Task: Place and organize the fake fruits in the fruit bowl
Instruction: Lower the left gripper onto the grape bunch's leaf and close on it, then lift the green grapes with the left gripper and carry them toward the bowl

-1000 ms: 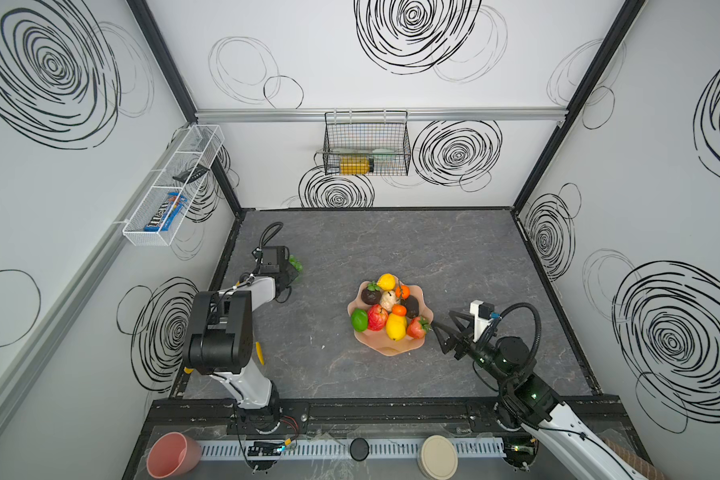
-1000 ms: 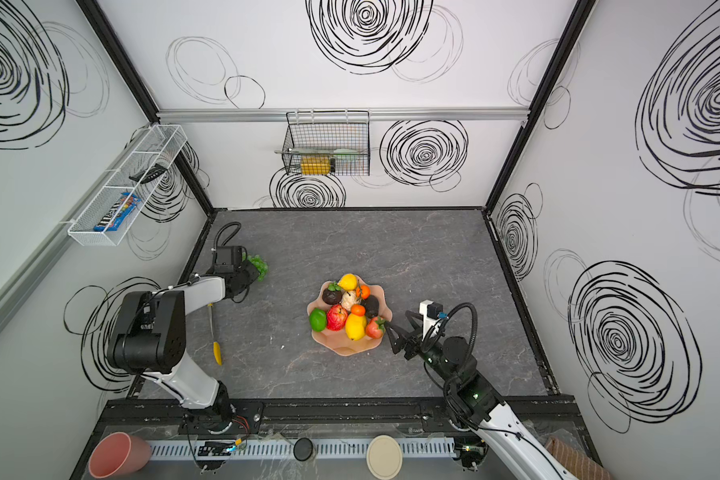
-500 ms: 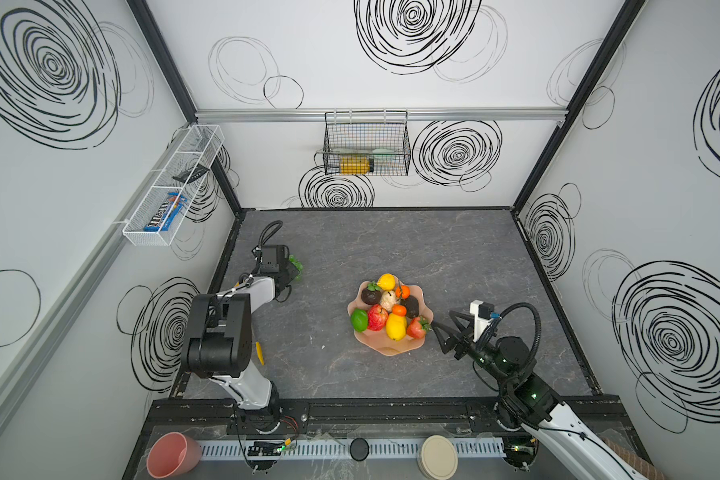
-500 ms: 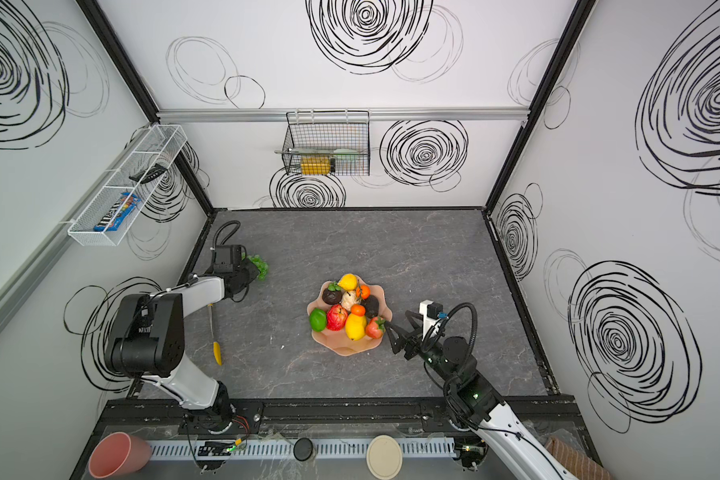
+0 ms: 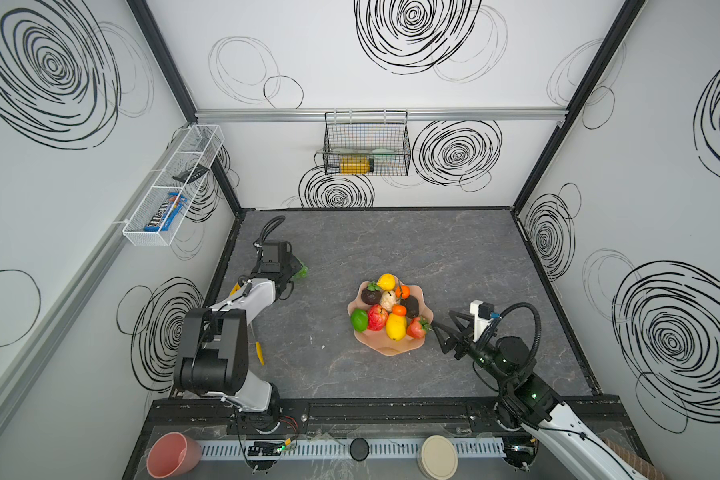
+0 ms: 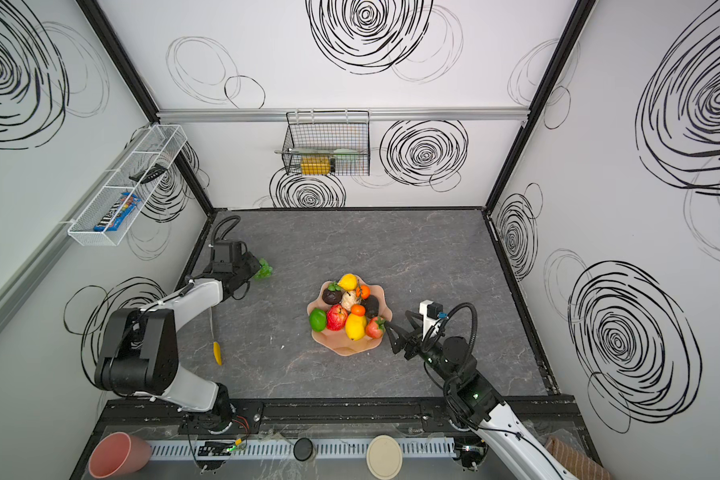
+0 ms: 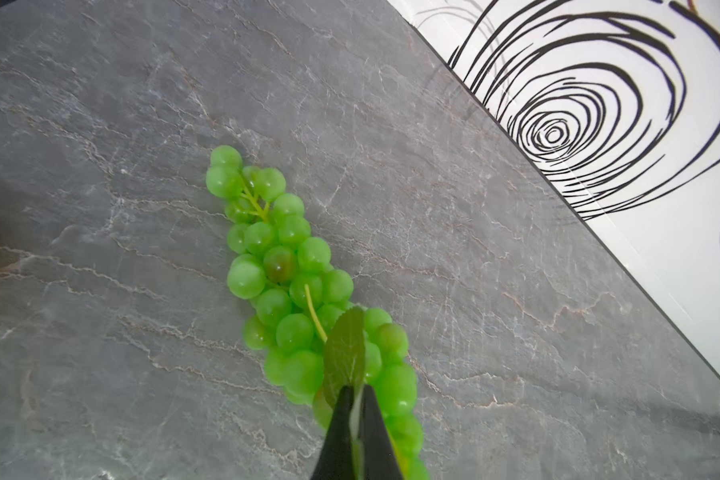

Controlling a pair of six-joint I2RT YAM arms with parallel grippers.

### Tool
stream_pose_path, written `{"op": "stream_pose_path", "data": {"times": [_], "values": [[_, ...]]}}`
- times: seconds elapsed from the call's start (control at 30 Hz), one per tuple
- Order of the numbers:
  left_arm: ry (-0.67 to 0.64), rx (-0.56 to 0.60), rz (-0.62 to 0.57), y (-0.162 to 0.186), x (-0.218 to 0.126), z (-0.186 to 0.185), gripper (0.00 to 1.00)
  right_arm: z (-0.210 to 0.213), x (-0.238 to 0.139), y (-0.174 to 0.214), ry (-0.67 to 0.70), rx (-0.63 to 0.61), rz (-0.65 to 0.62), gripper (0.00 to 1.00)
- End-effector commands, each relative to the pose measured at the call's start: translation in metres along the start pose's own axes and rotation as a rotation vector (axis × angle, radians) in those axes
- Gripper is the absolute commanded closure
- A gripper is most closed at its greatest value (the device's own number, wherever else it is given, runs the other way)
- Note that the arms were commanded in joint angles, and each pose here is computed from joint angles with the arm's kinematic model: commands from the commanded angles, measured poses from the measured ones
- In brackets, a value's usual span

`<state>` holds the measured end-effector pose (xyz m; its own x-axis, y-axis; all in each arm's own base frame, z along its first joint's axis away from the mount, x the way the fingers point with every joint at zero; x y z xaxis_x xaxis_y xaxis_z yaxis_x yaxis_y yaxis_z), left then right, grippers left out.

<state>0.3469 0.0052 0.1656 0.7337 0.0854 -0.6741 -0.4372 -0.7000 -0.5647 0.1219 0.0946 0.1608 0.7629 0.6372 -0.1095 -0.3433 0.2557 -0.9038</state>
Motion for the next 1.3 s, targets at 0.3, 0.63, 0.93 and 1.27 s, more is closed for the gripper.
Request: {"op": "stream_pose_path", "data": {"times": [0.3, 0.63, 0.93, 1.27], "values": [[0.114, 0.055, -0.011, 0.024, -0.053, -0.015, 1.0, -0.001, 0.001, 0.001, -0.004, 0.002, -0.013, 0.1], [0.253, 0.16, 0.1, 0.064, -0.091, -0.018, 1.0, -0.001, 0.001, 0.001, -0.007, 0.002, -0.012, 0.1], [0.312, 0.222, 0.089, 0.072, -0.126, -0.019, 1.0, -0.001, 0.001, 0.001, -0.009, 0.002, -0.01, 0.1], [0.395, 0.235, 0.091, 0.071, -0.175, -0.024, 1.0, -0.001, 0.001, 0.001, -0.008, 0.002, -0.012, 0.1]]}}
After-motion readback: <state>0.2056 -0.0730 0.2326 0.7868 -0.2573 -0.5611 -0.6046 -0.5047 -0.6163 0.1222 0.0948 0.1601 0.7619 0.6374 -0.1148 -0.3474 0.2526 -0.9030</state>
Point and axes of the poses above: each gripper's point midway between its finger pads, its own x axis out along the fingers, its own z axis along the line the jaws close on, y = z × x, the point moved 10 cm from there along -x, back along the fingers, and after that the axes turned 3 degrees about -x, right-handed, at the moved point
